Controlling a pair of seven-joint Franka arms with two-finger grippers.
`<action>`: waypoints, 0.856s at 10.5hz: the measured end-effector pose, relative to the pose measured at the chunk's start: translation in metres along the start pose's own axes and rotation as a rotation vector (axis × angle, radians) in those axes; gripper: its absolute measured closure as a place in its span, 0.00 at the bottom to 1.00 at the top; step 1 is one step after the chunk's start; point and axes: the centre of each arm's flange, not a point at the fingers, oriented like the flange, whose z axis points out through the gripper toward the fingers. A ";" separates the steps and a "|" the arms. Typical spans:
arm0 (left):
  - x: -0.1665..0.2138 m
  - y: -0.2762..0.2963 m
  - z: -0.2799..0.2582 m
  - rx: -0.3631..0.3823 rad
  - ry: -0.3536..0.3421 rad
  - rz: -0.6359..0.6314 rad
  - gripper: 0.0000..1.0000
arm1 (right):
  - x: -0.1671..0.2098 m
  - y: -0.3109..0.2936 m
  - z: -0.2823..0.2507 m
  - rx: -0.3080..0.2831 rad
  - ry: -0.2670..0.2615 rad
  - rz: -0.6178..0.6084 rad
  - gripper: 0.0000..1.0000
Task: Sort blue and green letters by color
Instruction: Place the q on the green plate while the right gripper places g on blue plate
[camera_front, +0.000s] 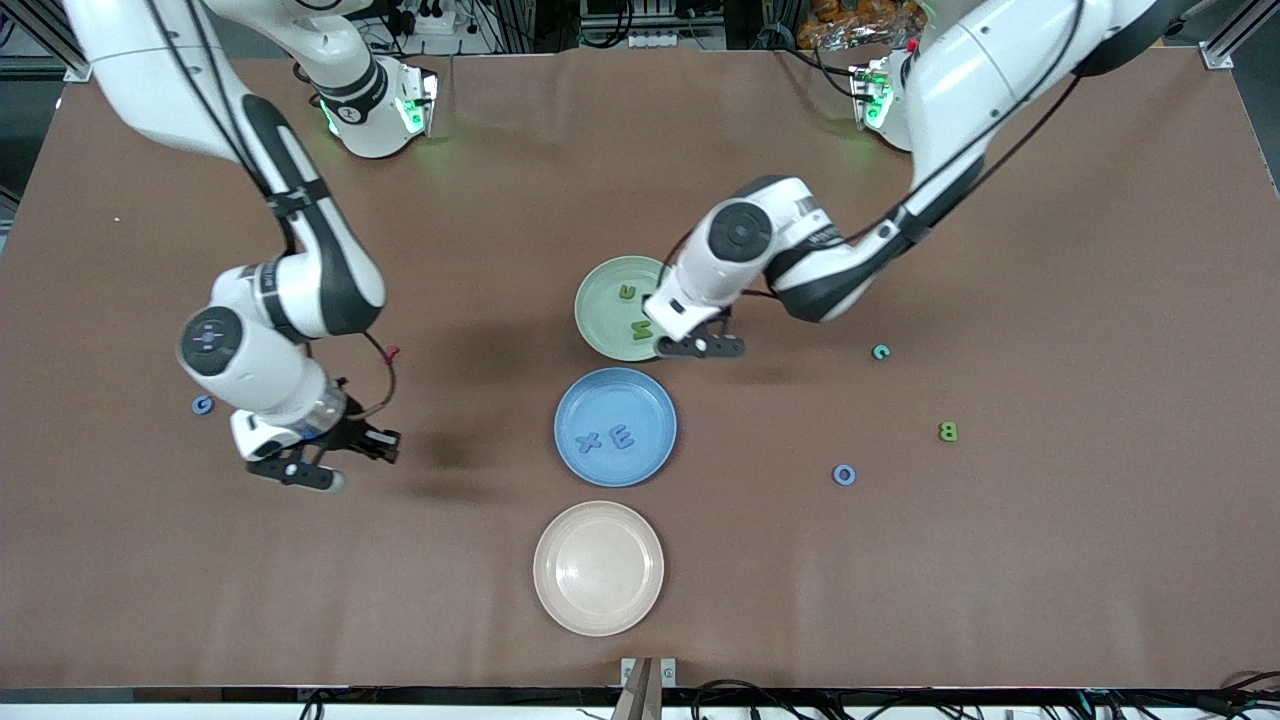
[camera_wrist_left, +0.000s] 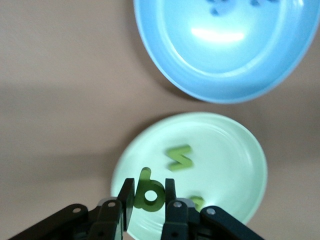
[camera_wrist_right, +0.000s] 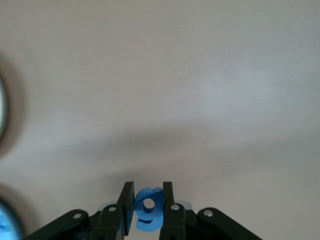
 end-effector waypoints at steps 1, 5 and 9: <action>-0.018 0.018 0.005 -0.003 0.001 -0.027 0.71 | -0.009 -0.038 0.005 0.012 0.005 0.037 0.73; -0.024 0.024 0.018 0.012 0.017 -0.058 0.42 | -0.059 -0.168 0.031 0.032 0.023 0.106 0.73; 0.045 -0.053 -0.017 0.107 0.045 0.046 0.00 | -0.111 -0.245 0.021 0.072 0.034 0.173 0.73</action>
